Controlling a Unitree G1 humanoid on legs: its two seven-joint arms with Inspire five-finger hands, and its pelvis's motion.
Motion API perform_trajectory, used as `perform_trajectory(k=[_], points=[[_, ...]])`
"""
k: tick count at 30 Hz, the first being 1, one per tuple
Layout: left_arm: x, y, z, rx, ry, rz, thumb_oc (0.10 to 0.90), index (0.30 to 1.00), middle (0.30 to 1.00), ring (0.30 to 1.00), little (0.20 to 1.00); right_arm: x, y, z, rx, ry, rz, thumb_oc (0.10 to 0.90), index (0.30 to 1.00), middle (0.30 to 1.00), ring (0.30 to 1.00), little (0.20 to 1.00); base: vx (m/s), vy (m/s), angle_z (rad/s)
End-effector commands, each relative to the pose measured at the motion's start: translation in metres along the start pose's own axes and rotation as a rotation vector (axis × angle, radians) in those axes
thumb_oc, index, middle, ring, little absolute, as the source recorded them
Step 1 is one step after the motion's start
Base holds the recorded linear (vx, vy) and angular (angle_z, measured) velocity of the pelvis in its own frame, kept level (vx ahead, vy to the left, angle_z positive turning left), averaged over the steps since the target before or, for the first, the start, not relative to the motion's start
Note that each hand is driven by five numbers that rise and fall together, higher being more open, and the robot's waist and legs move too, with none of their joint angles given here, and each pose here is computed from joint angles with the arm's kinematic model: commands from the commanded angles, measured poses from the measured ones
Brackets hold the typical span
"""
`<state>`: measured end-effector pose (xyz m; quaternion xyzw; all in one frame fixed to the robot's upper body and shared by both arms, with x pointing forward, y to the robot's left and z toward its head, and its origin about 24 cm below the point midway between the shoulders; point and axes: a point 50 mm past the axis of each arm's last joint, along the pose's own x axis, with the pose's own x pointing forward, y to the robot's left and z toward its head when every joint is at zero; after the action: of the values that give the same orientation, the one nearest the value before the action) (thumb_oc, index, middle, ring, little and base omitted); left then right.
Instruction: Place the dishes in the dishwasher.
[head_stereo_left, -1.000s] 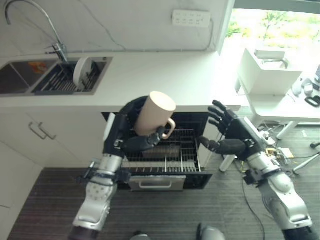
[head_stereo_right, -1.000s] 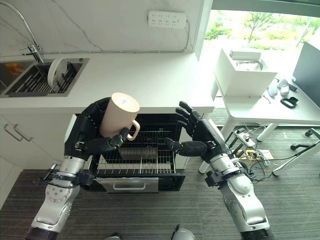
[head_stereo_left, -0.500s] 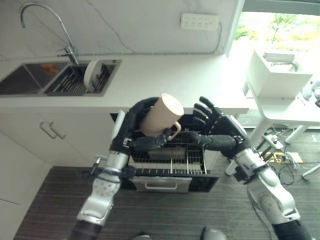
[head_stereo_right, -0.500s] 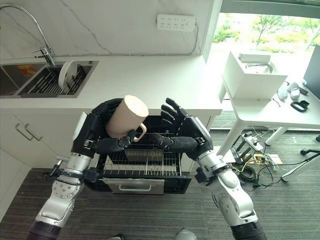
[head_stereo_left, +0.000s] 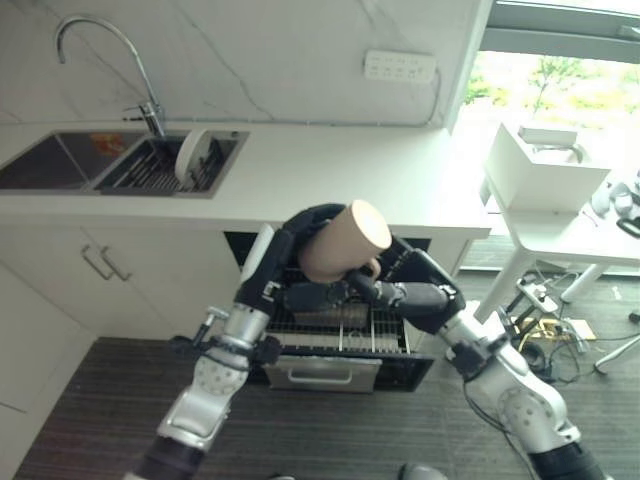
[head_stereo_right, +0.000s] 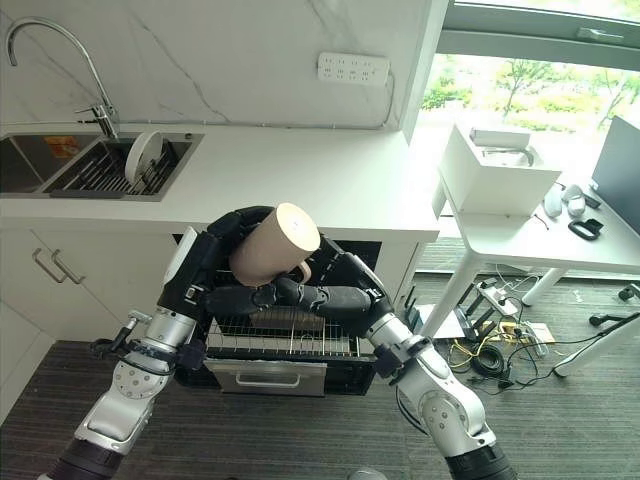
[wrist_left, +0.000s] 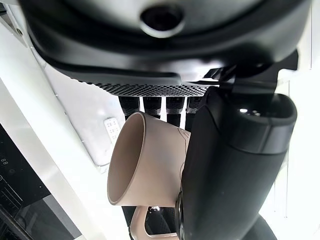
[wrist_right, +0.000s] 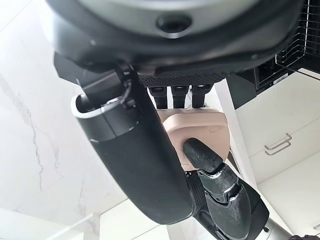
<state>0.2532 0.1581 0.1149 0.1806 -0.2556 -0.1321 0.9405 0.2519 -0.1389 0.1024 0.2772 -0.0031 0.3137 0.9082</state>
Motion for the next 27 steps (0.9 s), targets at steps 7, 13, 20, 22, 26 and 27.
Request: perform_trajectory(k=[7,13,20,22,26,27], points=[[0.034,-0.001,0.043,0.073,-0.318,-0.07,0.4,0.3,0.3,0.3,0.3,0.03,0.036,0.036,0.149,-0.213,0.24,0.8,0.9,0.9,0.9,0.9,0.0,0.0,0.0],[0.035,-0.009,0.046,0.165,-0.348,-0.12,0.4,0.3,0.3,0.3,0.3,0.031,0.035,0.035,0.21,-0.228,0.219,0.8,0.9,0.9,0.9,0.9,0.0,0.0,0.0],[0.035,-0.018,0.048,0.269,-0.386,-0.171,0.4,0.3,0.3,0.3,0.3,0.033,0.032,0.032,0.236,-0.241,0.154,0.8,0.9,0.9,0.9,0.9,0.0,0.0,0.0],[0.035,-0.02,0.049,0.281,-0.394,-0.181,0.4,0.3,0.3,0.3,0.3,0.033,0.032,0.032,0.236,-0.242,0.145,0.8,0.9,0.9,0.9,0.9,0.0,0.0,0.0],[0.035,-0.022,0.049,0.274,-0.395,-0.188,0.4,0.3,0.3,0.3,0.3,0.035,0.034,0.031,0.226,-0.235,0.135,0.8,0.9,0.9,0.9,0.9,0.0,0.0,0.0],[0.035,-0.023,0.049,0.272,-0.395,-0.188,0.4,0.3,0.3,0.3,0.3,0.035,0.035,0.03,0.224,-0.234,0.134,0.8,0.9,0.9,0.9,0.9,0.0,0.0,0.0]])
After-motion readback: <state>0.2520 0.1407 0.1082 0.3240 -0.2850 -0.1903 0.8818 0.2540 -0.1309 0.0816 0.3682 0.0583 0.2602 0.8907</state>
